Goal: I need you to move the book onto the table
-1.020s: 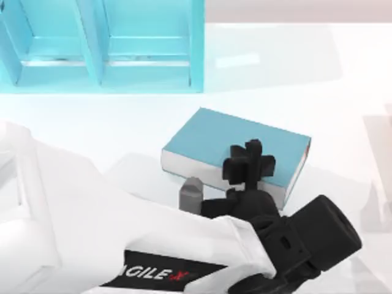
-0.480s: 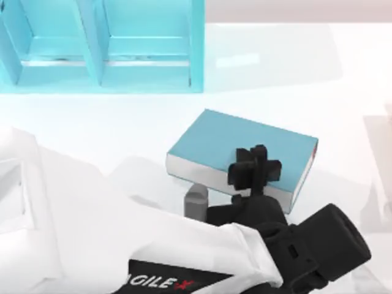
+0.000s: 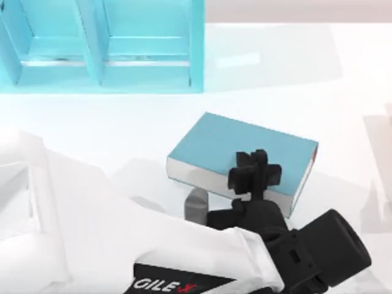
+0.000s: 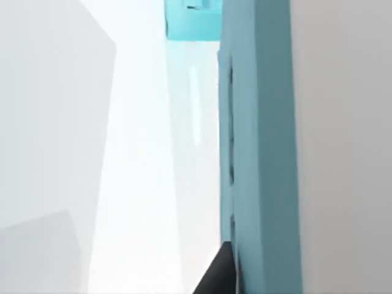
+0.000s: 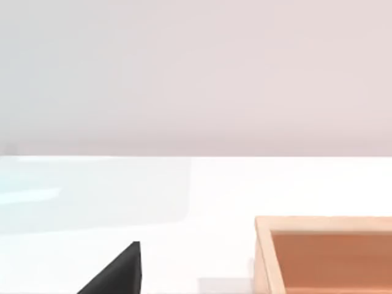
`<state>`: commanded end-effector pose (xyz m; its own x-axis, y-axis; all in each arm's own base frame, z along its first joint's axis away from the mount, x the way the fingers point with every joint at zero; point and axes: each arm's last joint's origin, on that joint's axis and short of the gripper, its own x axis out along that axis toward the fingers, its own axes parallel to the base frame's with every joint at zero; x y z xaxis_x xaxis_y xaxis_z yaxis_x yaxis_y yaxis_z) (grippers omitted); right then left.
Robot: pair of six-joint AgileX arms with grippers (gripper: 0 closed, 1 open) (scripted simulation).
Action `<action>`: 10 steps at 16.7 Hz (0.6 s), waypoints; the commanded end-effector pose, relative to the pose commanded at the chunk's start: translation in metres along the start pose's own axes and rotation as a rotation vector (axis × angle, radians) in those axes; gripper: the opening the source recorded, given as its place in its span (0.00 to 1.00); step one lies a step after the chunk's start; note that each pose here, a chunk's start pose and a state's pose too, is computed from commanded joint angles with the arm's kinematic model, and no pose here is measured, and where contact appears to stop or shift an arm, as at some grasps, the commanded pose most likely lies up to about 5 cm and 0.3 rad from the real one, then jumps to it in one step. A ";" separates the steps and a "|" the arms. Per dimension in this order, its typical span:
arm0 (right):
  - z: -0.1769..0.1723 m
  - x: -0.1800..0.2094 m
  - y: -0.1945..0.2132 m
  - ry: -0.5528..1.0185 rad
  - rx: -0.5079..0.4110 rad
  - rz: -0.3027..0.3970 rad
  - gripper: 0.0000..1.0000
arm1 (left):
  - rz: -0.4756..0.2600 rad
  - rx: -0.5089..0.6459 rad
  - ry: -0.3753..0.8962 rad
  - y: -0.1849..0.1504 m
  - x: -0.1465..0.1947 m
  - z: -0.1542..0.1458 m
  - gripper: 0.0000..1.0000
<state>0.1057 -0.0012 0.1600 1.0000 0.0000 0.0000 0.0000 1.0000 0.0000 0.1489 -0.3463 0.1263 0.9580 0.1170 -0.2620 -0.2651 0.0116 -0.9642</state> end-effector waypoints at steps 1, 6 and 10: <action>0.000 0.000 0.000 0.000 0.000 0.000 1.00 | 0.000 0.000 0.000 0.005 0.001 0.000 0.00; 0.000 0.000 0.000 0.000 0.000 0.000 1.00 | 0.000 -0.001 0.001 0.025 0.007 -0.001 0.00; 0.000 0.000 0.000 0.000 0.000 0.000 1.00 | 0.000 -0.001 0.001 0.025 0.007 -0.001 0.08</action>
<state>0.1057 -0.0012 0.1600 1.0000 0.0000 0.0000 0.0000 1.0000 0.0000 0.1487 -0.3463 0.1006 0.9581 0.1157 -0.2622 -0.2651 0.0104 -0.9642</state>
